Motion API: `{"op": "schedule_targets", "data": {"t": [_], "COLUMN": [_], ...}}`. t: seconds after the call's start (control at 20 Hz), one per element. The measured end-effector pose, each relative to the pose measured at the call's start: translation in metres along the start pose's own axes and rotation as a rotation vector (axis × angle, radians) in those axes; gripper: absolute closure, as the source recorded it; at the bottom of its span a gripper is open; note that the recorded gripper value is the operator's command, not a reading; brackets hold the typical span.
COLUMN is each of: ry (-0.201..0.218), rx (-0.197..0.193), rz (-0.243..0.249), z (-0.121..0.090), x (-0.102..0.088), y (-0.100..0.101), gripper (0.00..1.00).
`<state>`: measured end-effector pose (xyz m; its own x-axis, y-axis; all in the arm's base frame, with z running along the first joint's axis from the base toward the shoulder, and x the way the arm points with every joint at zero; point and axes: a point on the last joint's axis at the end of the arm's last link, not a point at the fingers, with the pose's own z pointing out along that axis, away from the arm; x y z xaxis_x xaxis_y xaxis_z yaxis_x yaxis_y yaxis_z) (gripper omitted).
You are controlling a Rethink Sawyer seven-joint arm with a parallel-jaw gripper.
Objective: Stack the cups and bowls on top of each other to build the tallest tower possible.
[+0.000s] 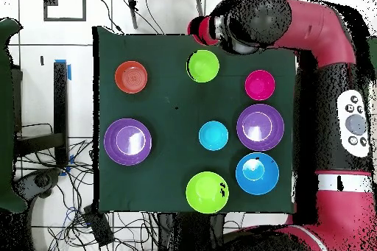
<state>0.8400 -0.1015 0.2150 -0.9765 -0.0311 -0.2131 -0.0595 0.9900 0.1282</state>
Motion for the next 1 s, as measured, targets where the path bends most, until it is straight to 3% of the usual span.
{"op": "schedule_targets", "data": {"t": [0.45, 1.0], "ry": [0.033, 0.034], "rx": [-0.014, -0.017], "rz": [-0.013, -0.015], "z": [0.013, 0.017], "x": [0.014, 0.016], "y": [0.009, 0.011], "gripper": [1.0, 1.0]}}
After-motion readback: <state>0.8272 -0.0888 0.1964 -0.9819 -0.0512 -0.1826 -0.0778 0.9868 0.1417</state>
